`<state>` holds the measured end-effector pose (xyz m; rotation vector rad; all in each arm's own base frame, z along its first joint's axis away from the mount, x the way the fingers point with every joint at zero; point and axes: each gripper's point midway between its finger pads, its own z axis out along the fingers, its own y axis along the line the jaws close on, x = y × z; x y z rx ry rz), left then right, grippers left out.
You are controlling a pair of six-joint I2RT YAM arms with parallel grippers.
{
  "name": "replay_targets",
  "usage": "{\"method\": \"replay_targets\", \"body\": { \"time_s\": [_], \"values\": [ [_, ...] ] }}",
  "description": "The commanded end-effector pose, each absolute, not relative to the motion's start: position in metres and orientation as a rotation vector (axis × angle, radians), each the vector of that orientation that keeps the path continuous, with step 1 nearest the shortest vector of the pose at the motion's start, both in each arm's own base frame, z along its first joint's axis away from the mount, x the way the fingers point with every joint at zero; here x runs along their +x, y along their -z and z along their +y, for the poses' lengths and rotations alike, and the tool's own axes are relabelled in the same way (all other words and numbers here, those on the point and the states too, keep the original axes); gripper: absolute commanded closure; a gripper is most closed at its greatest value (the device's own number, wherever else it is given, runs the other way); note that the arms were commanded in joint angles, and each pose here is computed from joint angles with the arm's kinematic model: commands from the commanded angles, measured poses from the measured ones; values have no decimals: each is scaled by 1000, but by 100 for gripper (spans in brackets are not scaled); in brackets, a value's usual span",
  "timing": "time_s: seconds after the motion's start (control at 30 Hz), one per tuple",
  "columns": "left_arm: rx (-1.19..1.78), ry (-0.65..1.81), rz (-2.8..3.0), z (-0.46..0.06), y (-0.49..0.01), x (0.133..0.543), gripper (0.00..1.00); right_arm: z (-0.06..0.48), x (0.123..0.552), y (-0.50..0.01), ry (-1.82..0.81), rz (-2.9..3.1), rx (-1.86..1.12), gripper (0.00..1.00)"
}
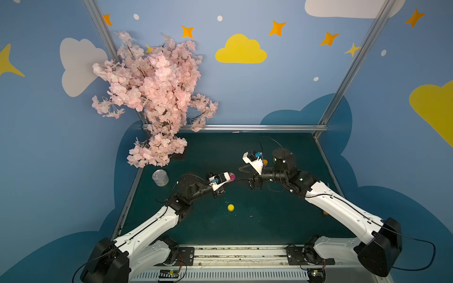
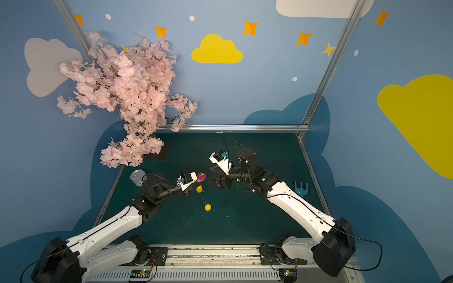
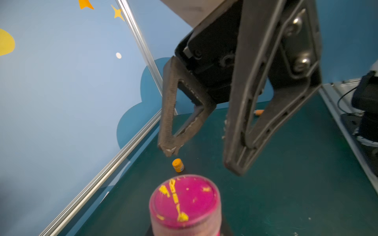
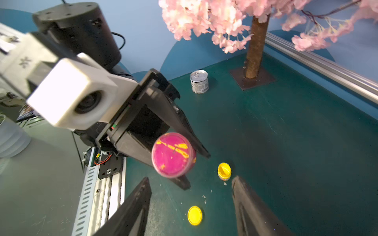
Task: Close the paint jar lid
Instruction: Screw the lid onto the paint jar.
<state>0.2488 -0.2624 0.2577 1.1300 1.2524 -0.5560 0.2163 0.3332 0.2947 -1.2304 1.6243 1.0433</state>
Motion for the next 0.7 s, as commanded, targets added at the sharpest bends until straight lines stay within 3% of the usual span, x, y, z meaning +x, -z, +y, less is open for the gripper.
{"method": "replay_targets", "body": {
  "time_s": [0.0,0.67],
  "values": [
    [1164,635,1231,-267,-266,238,70,341,201,-309,-1111,1484,-1322,39],
    [1157,633,1230,-267,-270,243,70,357,201,-306,-1145,1463,-1381,56]
  ]
}}
